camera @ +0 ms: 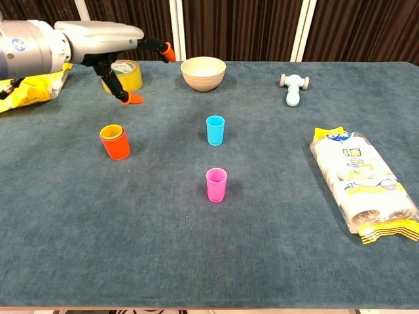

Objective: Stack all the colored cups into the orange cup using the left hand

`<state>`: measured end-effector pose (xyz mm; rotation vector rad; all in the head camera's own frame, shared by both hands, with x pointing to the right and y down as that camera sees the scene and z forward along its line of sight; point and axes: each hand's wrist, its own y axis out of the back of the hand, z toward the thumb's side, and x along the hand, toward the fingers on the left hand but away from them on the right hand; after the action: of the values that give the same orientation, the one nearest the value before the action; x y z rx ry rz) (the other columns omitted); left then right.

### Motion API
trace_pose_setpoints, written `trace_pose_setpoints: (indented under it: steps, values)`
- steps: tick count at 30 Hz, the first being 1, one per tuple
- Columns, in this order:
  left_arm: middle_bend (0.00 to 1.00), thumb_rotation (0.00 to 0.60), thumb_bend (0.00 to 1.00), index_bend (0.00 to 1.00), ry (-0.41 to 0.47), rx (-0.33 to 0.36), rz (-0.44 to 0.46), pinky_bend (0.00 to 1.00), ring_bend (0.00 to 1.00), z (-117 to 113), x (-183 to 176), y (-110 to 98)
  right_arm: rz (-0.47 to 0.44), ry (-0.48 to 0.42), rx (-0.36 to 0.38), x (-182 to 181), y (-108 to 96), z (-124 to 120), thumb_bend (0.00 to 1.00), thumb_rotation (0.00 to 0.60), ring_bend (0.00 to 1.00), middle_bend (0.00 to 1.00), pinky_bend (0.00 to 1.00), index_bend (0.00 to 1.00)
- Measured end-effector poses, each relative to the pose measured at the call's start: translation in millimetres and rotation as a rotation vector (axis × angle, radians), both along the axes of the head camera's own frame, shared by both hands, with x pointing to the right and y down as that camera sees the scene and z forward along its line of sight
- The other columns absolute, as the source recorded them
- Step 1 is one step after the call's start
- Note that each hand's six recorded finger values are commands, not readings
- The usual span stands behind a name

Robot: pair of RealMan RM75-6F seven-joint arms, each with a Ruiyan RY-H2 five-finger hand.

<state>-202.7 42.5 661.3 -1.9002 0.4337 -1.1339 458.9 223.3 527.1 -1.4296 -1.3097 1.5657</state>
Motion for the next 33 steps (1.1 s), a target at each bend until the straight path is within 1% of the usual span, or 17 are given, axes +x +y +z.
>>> trace_pose_setpoints:
  steps: [5, 8, 12, 15, 18, 21, 26, 33]
  values:
    - [0.14, 0.600, 0.19, 0.16, 0.031, 0.012, -0.024, 0.00, 0.00, 1, 20, -4, 0.002, -0.003, -0.004, 0, 0, 1, 0.32, 0.600, 0.12, 0.08, 0.04, 0.10]
    - [0.14, 0.600, 0.18, 0.16, 0.056, -0.006, -0.048, 0.00, 0.00, 9, 43, -4, 0.004, -0.008, -0.003, 0, 0, 0, 0.32, 0.600, 0.12, 0.08, 0.04, 0.10]
    - [0.14, 0.600, 0.16, 0.16, 0.035, -0.013, -0.055, 0.00, 0.00, 24, 64, -5, 0.005, -0.010, -0.002, 0, 0, 0, 0.32, 0.600, 0.12, 0.08, 0.04, 0.10]
    - [0.14, 0.600, 0.16, 0.17, 0.008, -0.025, -0.047, 0.00, 0.00, 37, 80, -3, 0.005, -0.011, -0.009, 0, 1, 1, 0.32, 0.600, 0.12, 0.08, 0.04, 0.10]
    - [0.15, 0.600, 0.16, 0.20, -0.010, -0.036, -0.036, 0.00, 0.00, 48, 94, 3, 0.005, -0.014, -0.010, 0, 1, 1, 0.32, 0.600, 0.12, 0.08, 0.04, 0.10]
    - [0.17, 0.600, 0.17, 0.25, -0.026, -0.033, -0.031, 0.00, 0.00, 55, 100, 5, 0.004, -0.015, -0.007, 0, 1, 0, 0.32, 0.600, 0.12, 0.08, 0.04, 0.10]
    - [0.19, 0.600, 0.22, 0.35, -0.055, -0.024, -0.030, 0.00, 0.00, 68, 106, 9, 0.007, -0.014, -0.007, 1, 1, 0, 0.32, 0.600, 0.12, 0.08, 0.04, 0.10]
    - [0.20, 0.600, 0.24, 0.39, -0.051, -0.018, -0.031, 0.00, 0.00, 76, 114, 12, 0.006, -0.014, -0.014, 0, 1, 2, 0.32, 0.600, 0.12, 0.08, 0.04, 0.10]
